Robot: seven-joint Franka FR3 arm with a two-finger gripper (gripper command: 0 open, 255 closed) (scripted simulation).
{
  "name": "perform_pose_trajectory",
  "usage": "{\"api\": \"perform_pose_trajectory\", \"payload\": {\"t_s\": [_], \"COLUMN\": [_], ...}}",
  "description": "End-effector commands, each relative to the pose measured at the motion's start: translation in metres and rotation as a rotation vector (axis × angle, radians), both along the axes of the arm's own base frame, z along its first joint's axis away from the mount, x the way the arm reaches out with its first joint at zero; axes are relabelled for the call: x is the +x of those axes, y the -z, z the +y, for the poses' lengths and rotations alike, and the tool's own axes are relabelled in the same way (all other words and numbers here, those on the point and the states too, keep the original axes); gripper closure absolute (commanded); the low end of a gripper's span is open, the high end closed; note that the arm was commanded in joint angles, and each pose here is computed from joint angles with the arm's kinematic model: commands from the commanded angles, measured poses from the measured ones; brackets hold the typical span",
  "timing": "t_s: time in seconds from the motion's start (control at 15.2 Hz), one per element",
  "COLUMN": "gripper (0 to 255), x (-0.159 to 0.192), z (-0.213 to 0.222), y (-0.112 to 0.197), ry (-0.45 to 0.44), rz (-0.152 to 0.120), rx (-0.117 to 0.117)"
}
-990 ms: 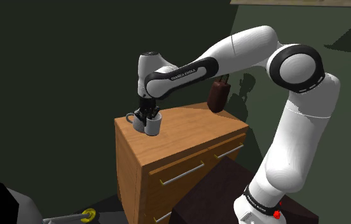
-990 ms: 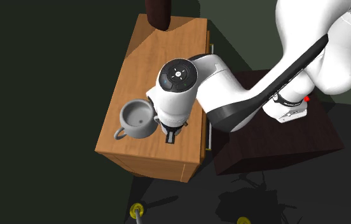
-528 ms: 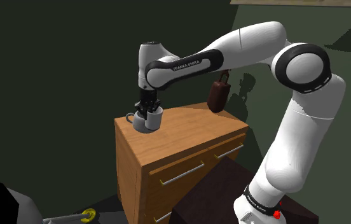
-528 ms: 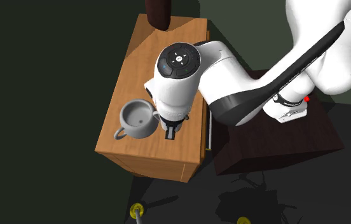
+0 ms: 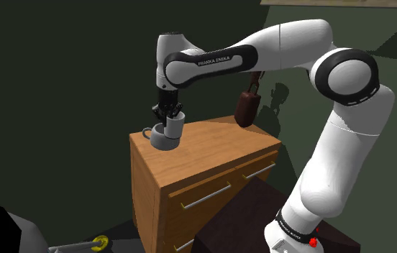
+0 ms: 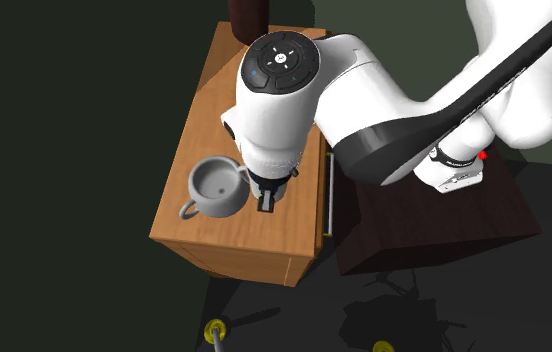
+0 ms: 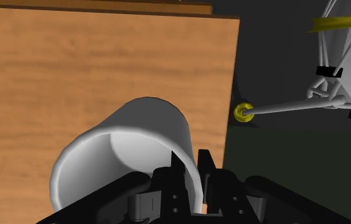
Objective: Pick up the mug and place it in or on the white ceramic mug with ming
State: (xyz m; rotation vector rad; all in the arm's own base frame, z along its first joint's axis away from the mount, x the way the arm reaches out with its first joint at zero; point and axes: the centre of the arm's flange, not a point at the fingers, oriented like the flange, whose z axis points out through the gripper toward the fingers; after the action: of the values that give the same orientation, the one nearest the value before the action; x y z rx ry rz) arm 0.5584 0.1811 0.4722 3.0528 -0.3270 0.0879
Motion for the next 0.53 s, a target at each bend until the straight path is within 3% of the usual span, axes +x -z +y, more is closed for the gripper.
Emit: {"api": "perform_pose_trajectory", "payload": {"t_s": [0.0,0.07,0.46], "gripper": [255,255,255], "x": [-0.001,-0.001,0.073], "z": [-0.002,-0.002,-0.027], "y": [-0.01,-0.012,-0.023], "ry": [0.0,0.0,0.0], "rz": [0.0,0.0,0.0], "rx": [0.0,0.0,0.0]}}
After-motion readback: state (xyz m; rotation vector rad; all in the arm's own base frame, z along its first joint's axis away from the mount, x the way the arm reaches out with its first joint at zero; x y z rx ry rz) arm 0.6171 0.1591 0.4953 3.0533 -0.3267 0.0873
